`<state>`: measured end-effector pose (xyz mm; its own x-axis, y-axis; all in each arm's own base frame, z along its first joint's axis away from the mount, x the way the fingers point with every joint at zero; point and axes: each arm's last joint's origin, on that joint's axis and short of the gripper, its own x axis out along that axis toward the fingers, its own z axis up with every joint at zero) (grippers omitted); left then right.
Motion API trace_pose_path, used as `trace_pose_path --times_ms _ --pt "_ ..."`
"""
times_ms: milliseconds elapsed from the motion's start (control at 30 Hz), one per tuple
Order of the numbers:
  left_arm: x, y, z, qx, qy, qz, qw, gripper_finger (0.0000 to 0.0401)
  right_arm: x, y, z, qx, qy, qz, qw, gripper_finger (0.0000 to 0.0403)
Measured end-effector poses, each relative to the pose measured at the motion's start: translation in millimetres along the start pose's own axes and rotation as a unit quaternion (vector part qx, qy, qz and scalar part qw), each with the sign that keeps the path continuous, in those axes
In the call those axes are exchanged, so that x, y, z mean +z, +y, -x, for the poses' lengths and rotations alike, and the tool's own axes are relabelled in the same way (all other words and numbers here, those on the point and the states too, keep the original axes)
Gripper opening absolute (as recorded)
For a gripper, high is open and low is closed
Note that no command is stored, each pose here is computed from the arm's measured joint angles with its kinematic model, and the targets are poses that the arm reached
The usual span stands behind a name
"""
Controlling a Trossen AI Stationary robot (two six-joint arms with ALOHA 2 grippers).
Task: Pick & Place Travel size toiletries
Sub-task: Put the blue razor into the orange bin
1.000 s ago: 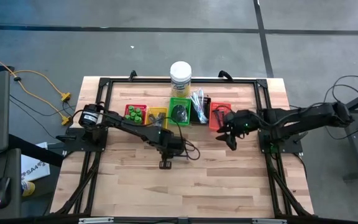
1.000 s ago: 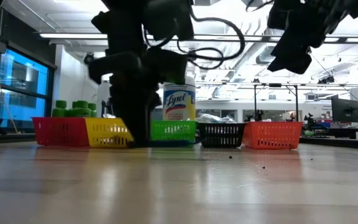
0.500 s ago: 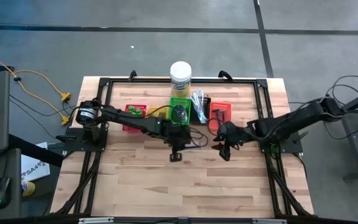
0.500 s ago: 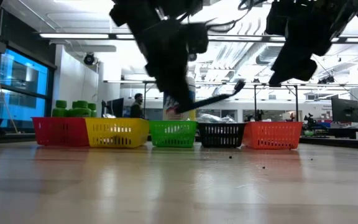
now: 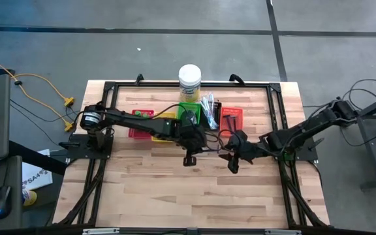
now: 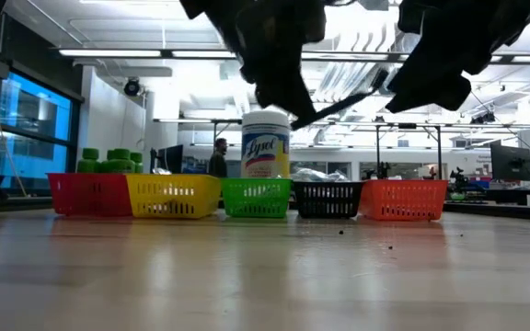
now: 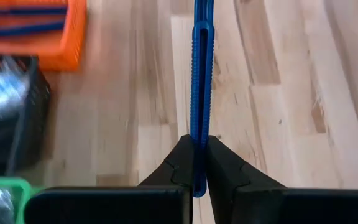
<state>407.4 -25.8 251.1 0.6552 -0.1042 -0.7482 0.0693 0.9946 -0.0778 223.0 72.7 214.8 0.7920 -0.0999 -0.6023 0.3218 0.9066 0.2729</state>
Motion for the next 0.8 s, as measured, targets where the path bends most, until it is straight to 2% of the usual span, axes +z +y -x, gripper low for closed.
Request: trace_pose_path --times_ms 333,600,700,800 --pt "21 -2 13 -0.002 -0.038 -0.026 0.999 0.0012 15 10 1 0.053 -0.071 0.014 0.996 0.0174" --pt "33 -3 22 -0.002 -0.06 -0.035 0.998 0.0009 24 12 5 0.048 -0.125 0.014 0.991 0.0173" --pt "36 -3 25 -0.001 -0.063 -0.035 0.997 0.0009 24 13 5 0.047 -0.126 0.02 0.991 0.0157" --pt "39 -4 28 -0.002 -0.063 -0.037 0.997 0.0009 24 12 5 0.046 -0.126 0.02 0.991 0.0122"
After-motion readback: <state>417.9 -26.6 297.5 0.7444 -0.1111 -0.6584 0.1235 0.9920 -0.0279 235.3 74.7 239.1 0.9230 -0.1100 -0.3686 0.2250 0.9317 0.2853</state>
